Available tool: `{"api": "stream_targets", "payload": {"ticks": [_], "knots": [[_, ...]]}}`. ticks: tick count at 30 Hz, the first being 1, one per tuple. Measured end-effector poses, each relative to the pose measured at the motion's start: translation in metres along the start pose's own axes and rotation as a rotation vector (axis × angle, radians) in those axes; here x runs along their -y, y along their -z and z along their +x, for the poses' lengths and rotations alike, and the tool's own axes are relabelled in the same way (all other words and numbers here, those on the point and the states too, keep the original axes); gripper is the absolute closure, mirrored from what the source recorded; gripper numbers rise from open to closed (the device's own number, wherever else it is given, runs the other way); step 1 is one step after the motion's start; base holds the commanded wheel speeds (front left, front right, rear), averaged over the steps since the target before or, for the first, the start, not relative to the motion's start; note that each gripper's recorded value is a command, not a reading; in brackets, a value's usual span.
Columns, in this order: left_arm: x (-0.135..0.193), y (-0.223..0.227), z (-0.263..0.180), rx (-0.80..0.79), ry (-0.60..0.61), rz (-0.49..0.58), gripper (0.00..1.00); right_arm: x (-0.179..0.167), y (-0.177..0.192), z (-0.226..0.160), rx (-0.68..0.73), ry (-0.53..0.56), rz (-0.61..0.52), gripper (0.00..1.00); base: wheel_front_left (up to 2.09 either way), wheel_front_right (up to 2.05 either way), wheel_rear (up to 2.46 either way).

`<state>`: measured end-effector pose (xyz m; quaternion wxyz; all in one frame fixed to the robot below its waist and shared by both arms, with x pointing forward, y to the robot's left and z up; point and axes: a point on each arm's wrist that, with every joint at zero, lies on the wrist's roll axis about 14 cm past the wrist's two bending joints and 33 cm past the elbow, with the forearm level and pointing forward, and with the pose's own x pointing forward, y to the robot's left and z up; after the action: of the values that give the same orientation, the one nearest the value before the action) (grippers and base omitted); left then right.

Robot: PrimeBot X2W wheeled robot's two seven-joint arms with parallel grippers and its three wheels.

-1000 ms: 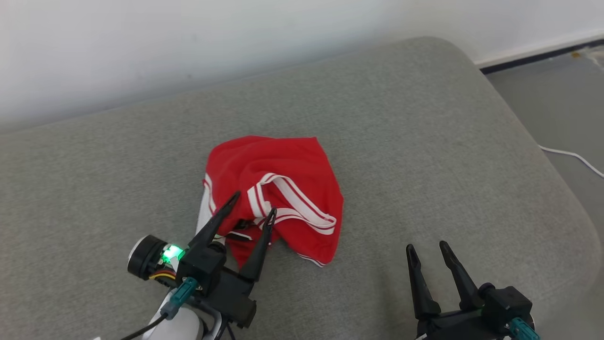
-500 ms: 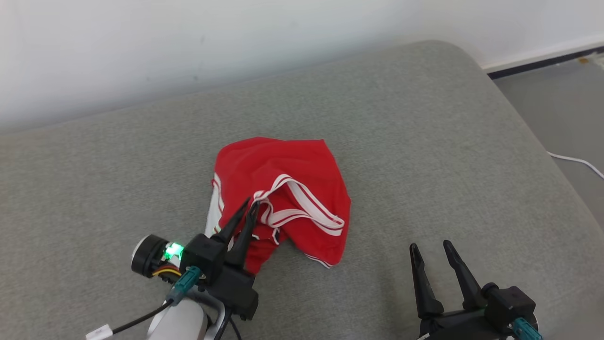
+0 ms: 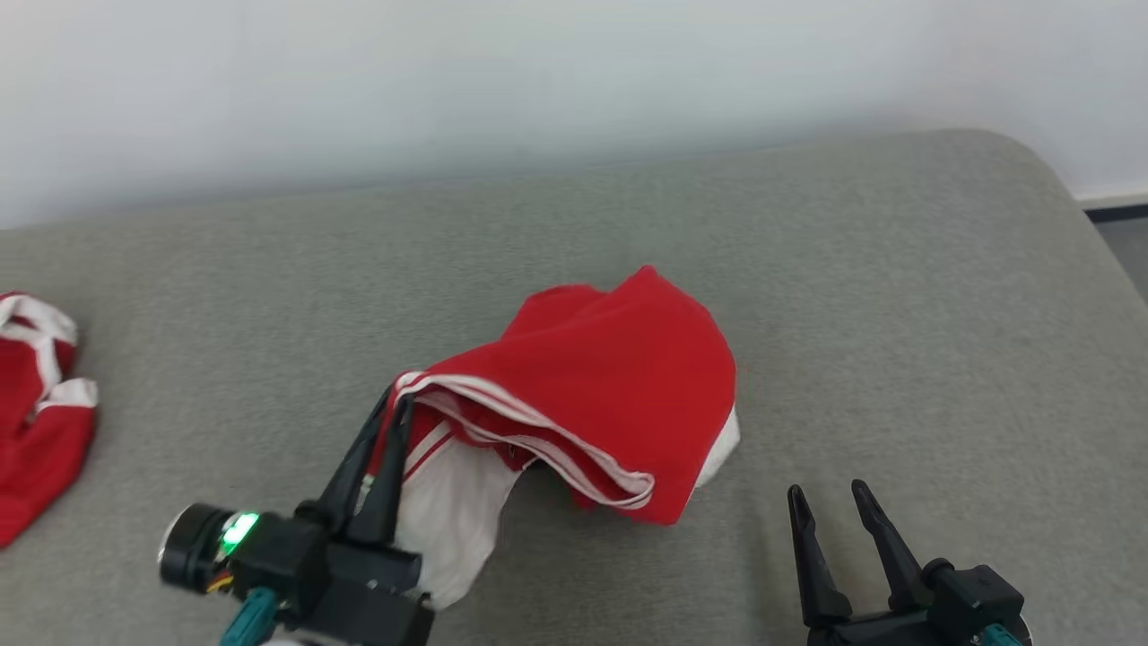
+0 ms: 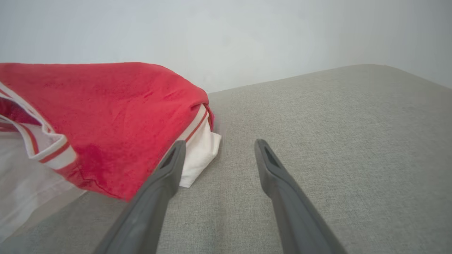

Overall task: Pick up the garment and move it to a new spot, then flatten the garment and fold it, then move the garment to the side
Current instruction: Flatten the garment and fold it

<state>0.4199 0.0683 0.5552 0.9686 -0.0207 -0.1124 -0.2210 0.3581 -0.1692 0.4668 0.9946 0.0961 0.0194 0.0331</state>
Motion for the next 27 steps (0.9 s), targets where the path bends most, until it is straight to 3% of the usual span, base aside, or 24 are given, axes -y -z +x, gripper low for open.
{"api": "stream_targets", "payload": {"ticks": [9,13,20,27], "knots": [[-0.081,0.024,-0.088,-0.13,-0.311,0.026,1.0,-0.04,0.005,0.017,-0.011,-0.127,0.002,0.0,0.0,0.0,0.0],[-0.099,0.037,-0.109,-0.179,-0.392,0.009,1.0,-0.042,0.002,0.018,-0.003,-0.136,-0.007,0.0,0.0,0.0,0.0],[-0.098,0.068,-0.114,-0.266,-0.402,-0.036,1.0,-0.029,0.001,0.01,-0.002,-0.097,-0.018,0.0,0.0,0.0,0.0],[-0.107,0.049,-0.085,-0.206,-0.367,0.018,1.0,-0.022,-0.001,0.008,0.004,-0.075,-0.02,0.0,0.0,0.0,0.0]]}}
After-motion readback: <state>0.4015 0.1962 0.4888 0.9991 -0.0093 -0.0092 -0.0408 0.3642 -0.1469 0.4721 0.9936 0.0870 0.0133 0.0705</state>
